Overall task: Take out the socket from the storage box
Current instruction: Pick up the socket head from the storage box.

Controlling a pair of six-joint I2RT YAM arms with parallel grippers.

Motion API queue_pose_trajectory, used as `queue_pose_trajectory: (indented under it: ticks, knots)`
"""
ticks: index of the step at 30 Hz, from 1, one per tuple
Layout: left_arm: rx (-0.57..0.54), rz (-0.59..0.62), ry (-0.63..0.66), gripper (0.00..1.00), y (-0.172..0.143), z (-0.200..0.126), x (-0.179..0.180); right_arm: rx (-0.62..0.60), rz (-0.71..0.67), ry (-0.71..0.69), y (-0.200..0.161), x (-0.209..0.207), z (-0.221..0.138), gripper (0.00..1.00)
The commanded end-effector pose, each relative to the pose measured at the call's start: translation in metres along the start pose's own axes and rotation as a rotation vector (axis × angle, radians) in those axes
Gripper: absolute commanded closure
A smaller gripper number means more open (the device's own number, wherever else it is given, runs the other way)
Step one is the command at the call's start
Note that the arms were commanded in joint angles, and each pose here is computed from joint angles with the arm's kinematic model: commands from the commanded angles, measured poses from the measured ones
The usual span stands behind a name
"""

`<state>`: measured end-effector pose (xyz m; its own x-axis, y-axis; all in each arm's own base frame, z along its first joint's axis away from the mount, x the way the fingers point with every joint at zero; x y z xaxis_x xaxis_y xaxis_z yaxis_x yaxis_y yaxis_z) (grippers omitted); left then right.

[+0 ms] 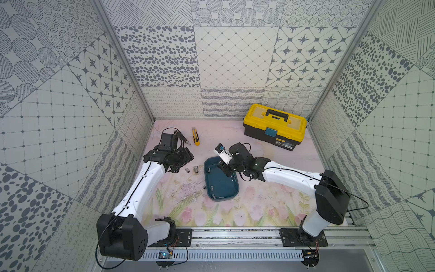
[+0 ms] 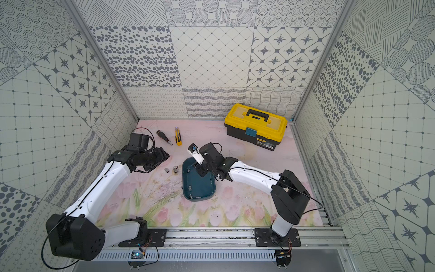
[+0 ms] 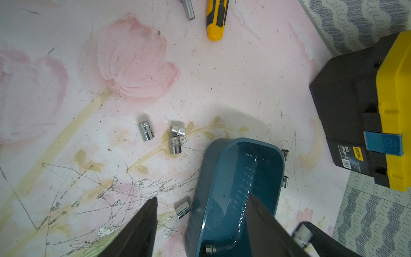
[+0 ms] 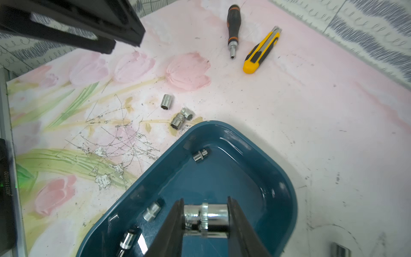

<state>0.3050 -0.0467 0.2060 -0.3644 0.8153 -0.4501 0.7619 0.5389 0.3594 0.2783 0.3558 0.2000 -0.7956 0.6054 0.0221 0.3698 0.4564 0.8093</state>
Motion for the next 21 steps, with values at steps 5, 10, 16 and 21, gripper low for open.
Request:
queue_pose_trajectory:
  ticks: [5, 10, 16, 21]
  knots:
    - [0.003, -0.006, -0.041, 0.33, 0.000, 0.002, -0.004, -0.025, 0.089, -0.139, -0.017, -0.049, -0.031, 0.76]
    - [0.018, -0.019, -0.044, 0.33, -0.003, 0.007, -0.003, 0.037, 0.164, -0.223, -0.040, -0.080, -0.027, 0.76]
    - [0.016, -0.018, -0.050, 0.34, -0.001, 0.007, -0.005, 0.144, 0.216, -0.223, -0.070, -0.093, 0.002, 0.76]
    - [0.024, -0.025, -0.054, 0.34, -0.002, 0.009, -0.005, 0.215, 0.225, -0.228, -0.075, -0.097, 0.017, 0.76]
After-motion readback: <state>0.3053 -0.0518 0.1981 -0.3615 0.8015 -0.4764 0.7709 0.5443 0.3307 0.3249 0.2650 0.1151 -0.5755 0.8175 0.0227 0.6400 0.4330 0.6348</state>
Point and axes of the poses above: each gripper's point midway between its finger pads, its own z axis out along the fingers, its own x axis along the line the jaws close on, y = z × x, the point moved 3 cm from there along -z, back along the fingers, and after that the axes turned 2 degrees about z, right-handed, at the moved point
